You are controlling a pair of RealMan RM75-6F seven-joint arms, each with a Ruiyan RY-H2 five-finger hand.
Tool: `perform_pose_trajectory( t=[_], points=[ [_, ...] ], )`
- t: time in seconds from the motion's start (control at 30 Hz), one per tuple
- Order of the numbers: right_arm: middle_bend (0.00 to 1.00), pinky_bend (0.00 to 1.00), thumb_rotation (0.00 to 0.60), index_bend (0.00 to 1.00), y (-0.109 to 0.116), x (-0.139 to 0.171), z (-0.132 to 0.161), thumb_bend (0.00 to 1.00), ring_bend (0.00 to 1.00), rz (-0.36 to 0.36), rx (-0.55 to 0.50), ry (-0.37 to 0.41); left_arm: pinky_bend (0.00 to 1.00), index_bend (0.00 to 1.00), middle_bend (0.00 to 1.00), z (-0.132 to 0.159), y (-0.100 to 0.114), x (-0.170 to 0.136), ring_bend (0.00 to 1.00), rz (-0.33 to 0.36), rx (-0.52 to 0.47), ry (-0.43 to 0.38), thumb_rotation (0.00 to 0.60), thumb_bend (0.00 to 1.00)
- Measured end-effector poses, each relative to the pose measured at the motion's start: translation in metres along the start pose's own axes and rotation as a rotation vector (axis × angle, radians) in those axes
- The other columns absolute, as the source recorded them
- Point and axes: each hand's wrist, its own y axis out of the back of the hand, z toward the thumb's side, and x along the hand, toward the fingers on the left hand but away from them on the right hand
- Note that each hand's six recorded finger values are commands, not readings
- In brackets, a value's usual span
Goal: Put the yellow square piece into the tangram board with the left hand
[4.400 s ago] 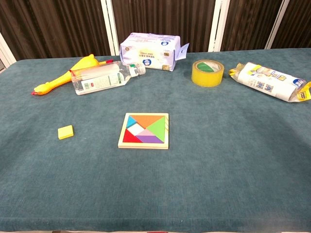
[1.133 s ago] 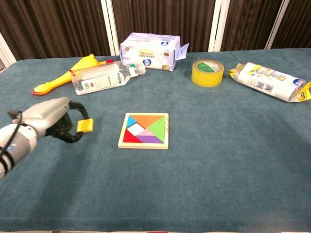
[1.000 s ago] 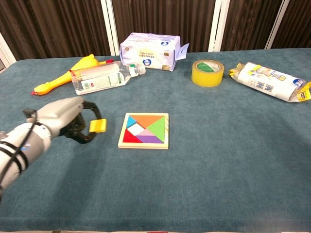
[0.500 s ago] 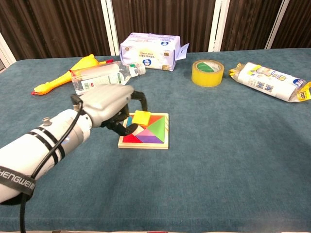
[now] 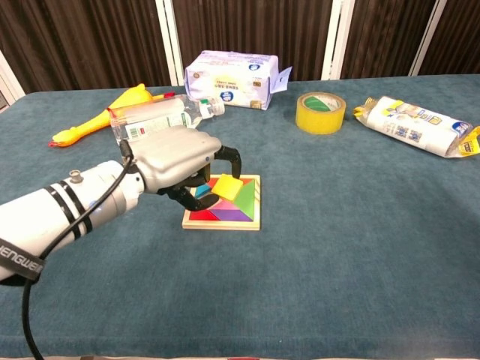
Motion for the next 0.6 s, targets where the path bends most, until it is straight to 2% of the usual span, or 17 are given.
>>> perform_pose_trajectory(
  t=[0.2, 0.6],
  points=[
    [0.00, 0.00, 0.600, 0.00, -0.003, -0.001, 0.001, 0.14, 0.00, 0.008, 0.009, -0.004, 1.00, 0.64, 1.00, -0.018, -0.001, 0.002, 1.00, -0.012, -0.015, -0.054, 0.600, 0.42],
    [0.00, 0.00, 0.600, 0.00, -0.005, -0.005, 0.001, 0.14, 0.00, 0.015, 0.015, -0.016, 1.00, 0.64, 1.00, -0.050, -0.010, 0.002, 1.00, -0.049, 0.025, -0.053, 0.600, 0.42]
  ],
)
